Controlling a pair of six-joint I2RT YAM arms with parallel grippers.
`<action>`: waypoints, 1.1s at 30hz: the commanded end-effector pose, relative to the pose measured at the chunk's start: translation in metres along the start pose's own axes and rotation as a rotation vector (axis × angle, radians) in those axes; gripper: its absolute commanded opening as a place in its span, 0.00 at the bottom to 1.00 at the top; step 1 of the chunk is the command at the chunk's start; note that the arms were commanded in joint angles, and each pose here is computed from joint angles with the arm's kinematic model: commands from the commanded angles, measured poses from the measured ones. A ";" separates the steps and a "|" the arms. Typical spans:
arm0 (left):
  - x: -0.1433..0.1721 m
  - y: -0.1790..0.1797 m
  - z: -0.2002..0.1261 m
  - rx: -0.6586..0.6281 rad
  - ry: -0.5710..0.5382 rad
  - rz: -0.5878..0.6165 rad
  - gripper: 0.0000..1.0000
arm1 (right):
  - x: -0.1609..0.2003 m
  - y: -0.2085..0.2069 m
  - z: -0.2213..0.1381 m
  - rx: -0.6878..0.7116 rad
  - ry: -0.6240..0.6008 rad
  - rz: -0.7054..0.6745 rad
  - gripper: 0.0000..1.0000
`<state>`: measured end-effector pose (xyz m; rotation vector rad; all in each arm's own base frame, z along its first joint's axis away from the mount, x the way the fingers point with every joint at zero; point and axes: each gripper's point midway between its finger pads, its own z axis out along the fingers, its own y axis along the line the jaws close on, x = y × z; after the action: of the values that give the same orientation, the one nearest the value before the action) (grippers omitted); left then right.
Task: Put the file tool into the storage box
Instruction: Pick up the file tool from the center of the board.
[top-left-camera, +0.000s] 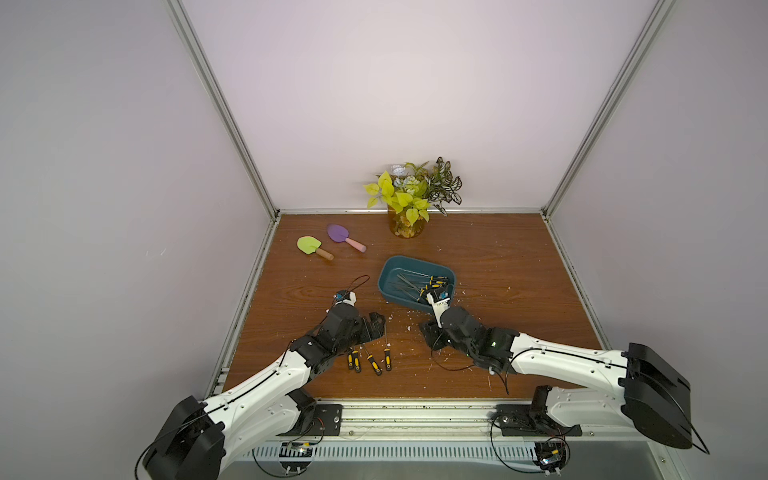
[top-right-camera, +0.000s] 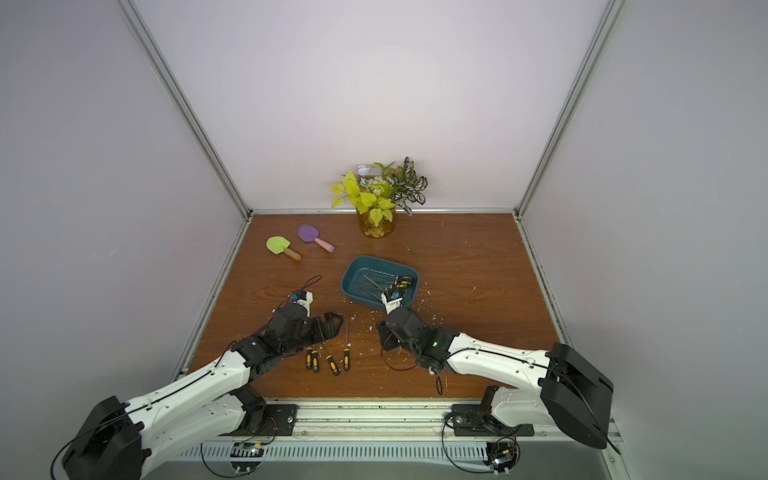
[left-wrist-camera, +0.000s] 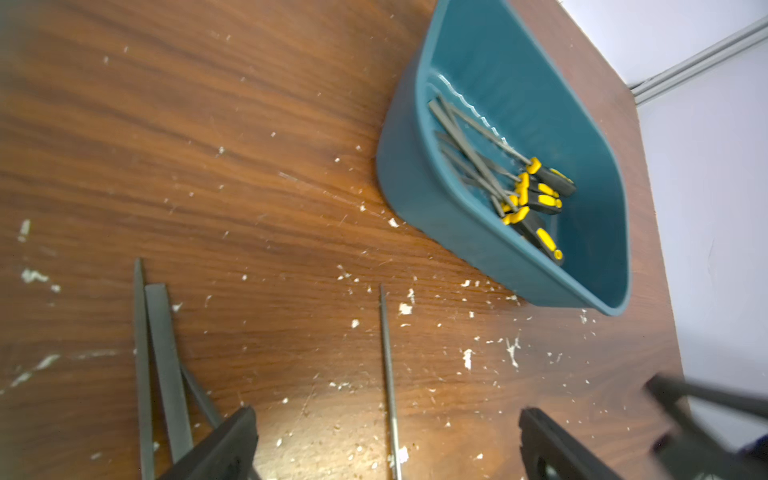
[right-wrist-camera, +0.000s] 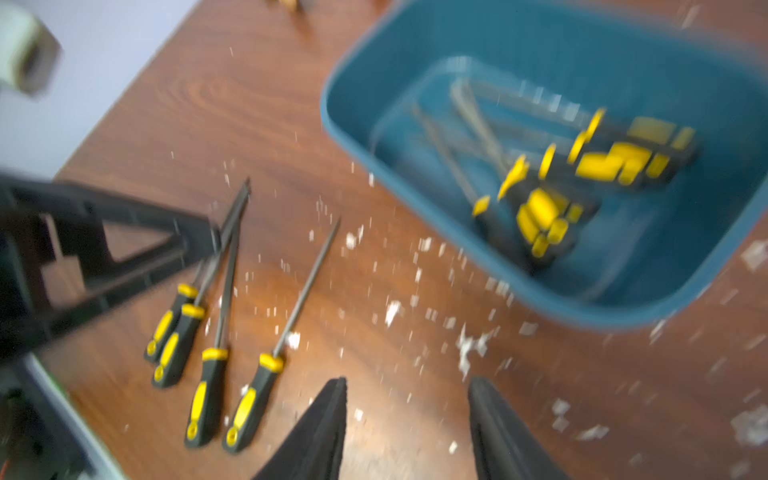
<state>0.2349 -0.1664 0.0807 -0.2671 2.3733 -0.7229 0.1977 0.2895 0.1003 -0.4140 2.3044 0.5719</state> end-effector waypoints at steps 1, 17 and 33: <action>-0.004 0.002 -0.003 0.008 -0.053 -0.044 1.00 | 0.003 0.031 -0.001 -0.062 -0.050 0.161 0.52; -0.037 0.032 -0.026 -0.174 -0.171 -0.013 1.00 | 0.037 0.090 0.036 -0.066 0.100 0.022 0.49; -0.042 0.044 -0.023 -0.204 -0.177 -0.016 1.00 | 0.053 0.104 0.057 0.000 0.182 -0.065 0.45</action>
<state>0.2486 -0.1080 0.0881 -0.4268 2.2914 -0.4599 0.1485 0.3966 0.0497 -0.5343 2.4621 0.5461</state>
